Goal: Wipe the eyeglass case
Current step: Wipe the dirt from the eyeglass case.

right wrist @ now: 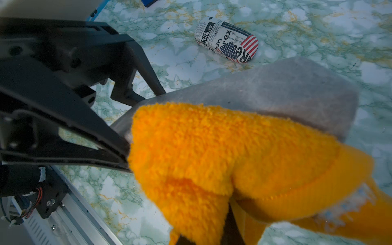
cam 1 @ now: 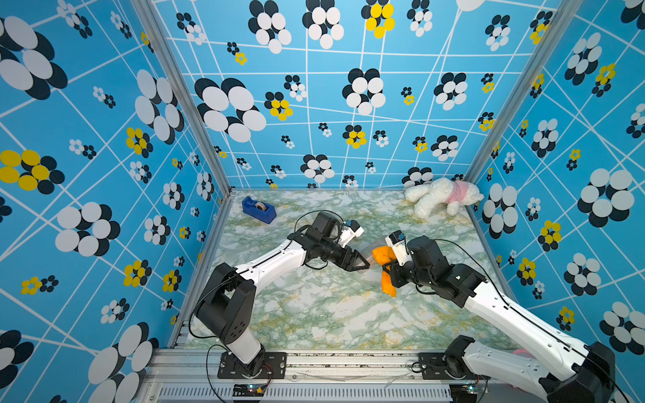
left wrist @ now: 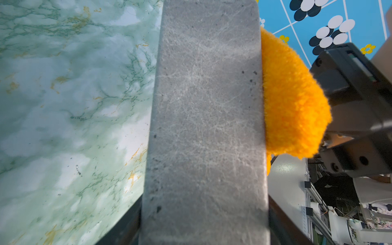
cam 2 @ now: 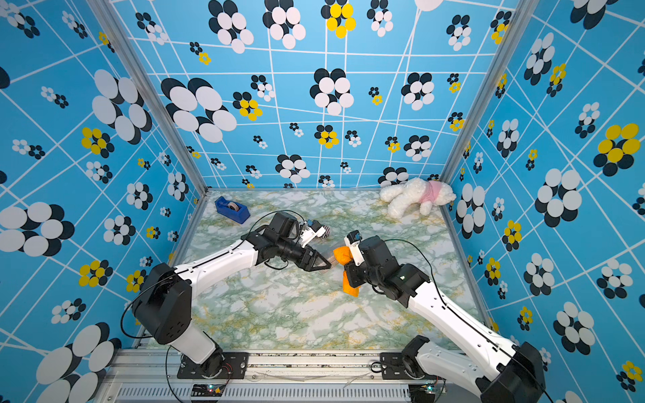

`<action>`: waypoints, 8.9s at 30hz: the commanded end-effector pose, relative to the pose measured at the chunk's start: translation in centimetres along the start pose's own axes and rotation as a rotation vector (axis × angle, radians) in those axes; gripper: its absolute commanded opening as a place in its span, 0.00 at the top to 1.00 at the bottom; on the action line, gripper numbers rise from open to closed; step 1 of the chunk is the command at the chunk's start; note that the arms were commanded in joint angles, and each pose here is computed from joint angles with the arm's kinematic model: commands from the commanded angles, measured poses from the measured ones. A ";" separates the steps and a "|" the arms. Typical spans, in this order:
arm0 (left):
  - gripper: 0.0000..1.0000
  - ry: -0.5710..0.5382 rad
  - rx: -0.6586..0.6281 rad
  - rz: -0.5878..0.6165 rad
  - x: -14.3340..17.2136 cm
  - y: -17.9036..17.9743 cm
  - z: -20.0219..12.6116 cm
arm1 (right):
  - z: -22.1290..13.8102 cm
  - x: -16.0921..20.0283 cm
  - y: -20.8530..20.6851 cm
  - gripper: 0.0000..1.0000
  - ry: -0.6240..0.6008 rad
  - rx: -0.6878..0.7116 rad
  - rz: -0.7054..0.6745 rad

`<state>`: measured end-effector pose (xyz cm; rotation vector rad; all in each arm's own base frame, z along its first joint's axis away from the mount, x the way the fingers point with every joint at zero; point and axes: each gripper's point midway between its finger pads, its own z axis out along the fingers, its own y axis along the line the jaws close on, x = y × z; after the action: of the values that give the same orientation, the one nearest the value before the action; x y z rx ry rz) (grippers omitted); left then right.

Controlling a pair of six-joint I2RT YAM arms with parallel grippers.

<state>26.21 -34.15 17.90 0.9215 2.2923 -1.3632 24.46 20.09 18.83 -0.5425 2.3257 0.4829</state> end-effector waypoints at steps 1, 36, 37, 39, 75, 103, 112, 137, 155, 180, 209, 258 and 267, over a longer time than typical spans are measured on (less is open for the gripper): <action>0.71 -0.014 0.155 0.102 -0.7 -4.4 -0.7 | -0.1 -1.5 1.7 1.00 -0.021 -0.082 0.015; 0.72 0.011 0.139 0.168 -0.4 -5.1 -0.7 | -1.0 -4.6 7.3 1.00 -0.017 -0.382 0.128; 0.72 0.010 0.142 0.170 -0.4 -5.1 -0.7 | -0.8 -4.5 7.3 1.00 -0.017 -0.380 0.129; 0.72 0.009 0.148 0.171 -0.4 -5.2 -0.8 | -0.8 -4.5 6.2 1.00 -0.034 -0.319 0.111; 0.73 -0.022 0.169 0.167 -0.7 -5.7 -1.7 | -4.9 -7.5 -0.3 1.00 -0.163 -0.219 0.139; 0.73 -0.055 0.216 0.183 -1.3 -6.8 -2.3 | -3.1 -6.0 -2.4 1.00 -0.127 -0.123 0.108; 0.73 -0.069 0.223 0.190 -2.1 -7.1 -2.3 | -2.3 -4.8 3.9 1.00 -0.114 -0.354 0.164; 0.74 0.043 0.153 0.210 0.5 -7.2 -3.6 | -5.3 -8.9 -6.6 1.00 -0.137 -0.028 0.248; 0.79 0.104 -1.173 1.205 -3.0 0.5 -2.9 | -8.5 -12.9 -4.5 1.00 -0.084 -0.106 0.313; 0.86 -0.199 -1.606 1.722 -6.4 -1.4 0.4 | 0.8 -7.9 -1.4 1.00 0.342 -0.186 0.274; 0.88 -0.202 -1.605 1.666 -5.5 -0.2 -1.2 | 3.6 -2.5 -3.0 1.00 0.492 -0.011 0.142; 0.88 -0.196 -1.590 1.700 -4.6 -1.0 -1.4 | 1.2 -4.8 -6.4 1.00 0.519 0.187 -0.011; 0.88 -0.201 -1.593 1.700 -4.8 -1.1 -1.3 | 1.5 -8.6 2.0 1.00 0.431 -0.091 -0.100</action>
<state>29.70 -34.76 17.04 1.3770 0.8809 0.9909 30.86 22.40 24.07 -0.8052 2.6773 0.3095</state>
